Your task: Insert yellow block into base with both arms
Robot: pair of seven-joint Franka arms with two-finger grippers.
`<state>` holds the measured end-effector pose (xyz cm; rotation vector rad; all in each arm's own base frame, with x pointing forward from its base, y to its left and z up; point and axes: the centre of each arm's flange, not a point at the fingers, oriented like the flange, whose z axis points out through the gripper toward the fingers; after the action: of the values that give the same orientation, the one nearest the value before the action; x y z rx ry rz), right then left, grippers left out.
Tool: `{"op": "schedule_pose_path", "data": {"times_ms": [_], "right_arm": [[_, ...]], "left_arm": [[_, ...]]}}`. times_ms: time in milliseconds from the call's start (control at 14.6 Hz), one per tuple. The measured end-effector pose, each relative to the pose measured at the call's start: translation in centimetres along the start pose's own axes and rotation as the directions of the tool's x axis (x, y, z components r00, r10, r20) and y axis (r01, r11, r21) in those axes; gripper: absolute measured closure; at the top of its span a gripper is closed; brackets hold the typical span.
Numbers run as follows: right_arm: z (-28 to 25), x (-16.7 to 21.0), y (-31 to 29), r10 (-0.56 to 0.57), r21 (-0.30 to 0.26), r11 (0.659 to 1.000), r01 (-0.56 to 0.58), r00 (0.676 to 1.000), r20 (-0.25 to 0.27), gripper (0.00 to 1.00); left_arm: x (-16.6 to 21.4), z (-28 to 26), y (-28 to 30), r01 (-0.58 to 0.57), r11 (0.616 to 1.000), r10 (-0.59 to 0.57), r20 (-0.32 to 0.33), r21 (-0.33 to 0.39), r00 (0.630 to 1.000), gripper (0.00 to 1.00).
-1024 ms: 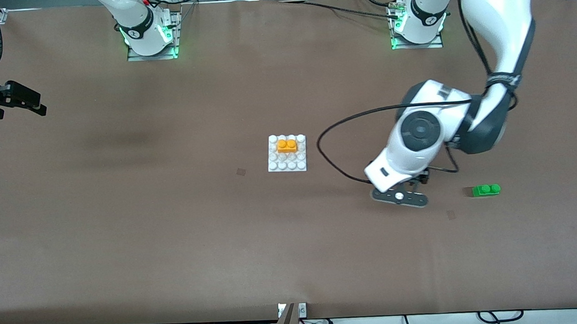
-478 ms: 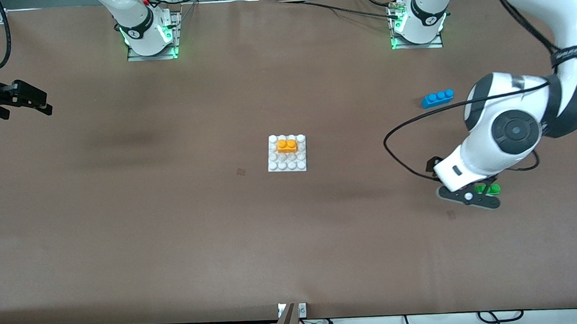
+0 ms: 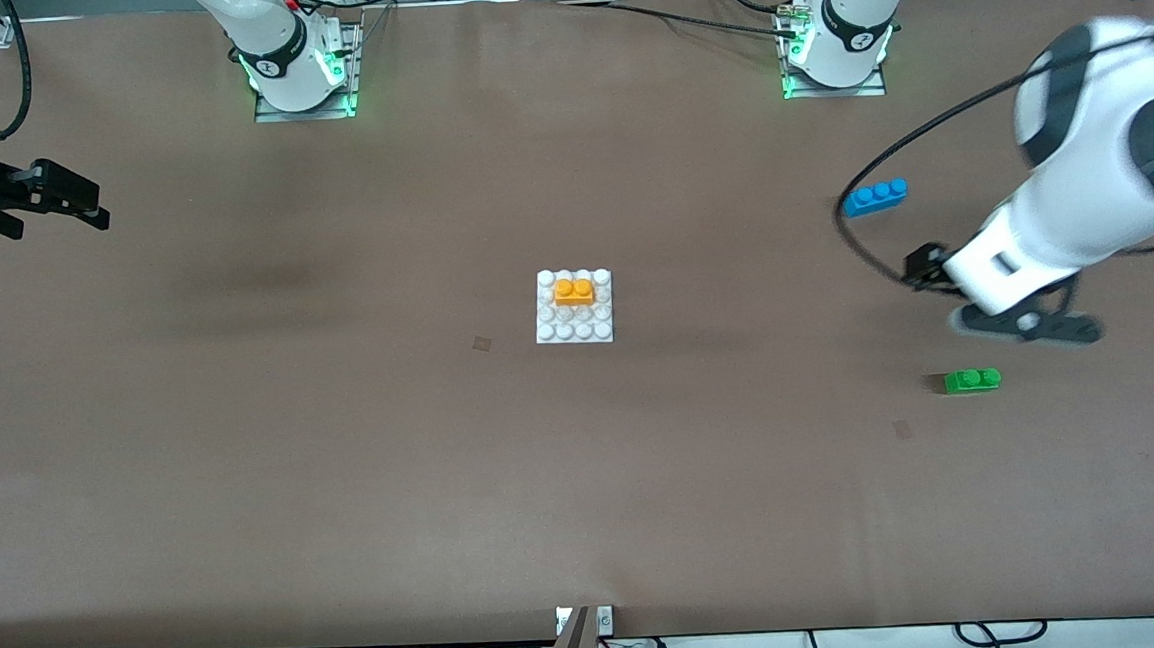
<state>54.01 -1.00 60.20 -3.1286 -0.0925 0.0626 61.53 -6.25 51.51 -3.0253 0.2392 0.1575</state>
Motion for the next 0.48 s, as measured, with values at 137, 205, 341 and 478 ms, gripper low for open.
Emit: {"op": "schedule_pose_path", "data": {"times_ms": [137,205,341,478], "right_arm": [[0.0,0.0,0.0,0.0,0.0,1.0,0.0,1.0,0.0,0.0],[0.0,0.0,0.0,0.0,0.0,1.0,0.0,1.0,0.0,0.0],[0.0,0.0,0.0,0.0,0.0,1.0,0.0,1.0,0.0,0.0],[0.0,0.0,0.0,0.0,-0.001,1.0,0.0,1.0,-0.002,0.0]], "left_arm": [[-1.9,-2.2,-1.6,0.029,1.0,-0.029,0.003,0.006,1.0,0.0],[-2.8,-3.3,-2.3,0.036,0.999,-0.036,0.003,0.008,0.999,0.0],[-4.0,-5.1,-3.8,0.034,0.999,-0.034,-0.007,0.013,0.999,0.0],[-3.9,-5.7,-4.6,0.037,0.999,-0.036,-0.018,0.013,0.999,0.0]]}}
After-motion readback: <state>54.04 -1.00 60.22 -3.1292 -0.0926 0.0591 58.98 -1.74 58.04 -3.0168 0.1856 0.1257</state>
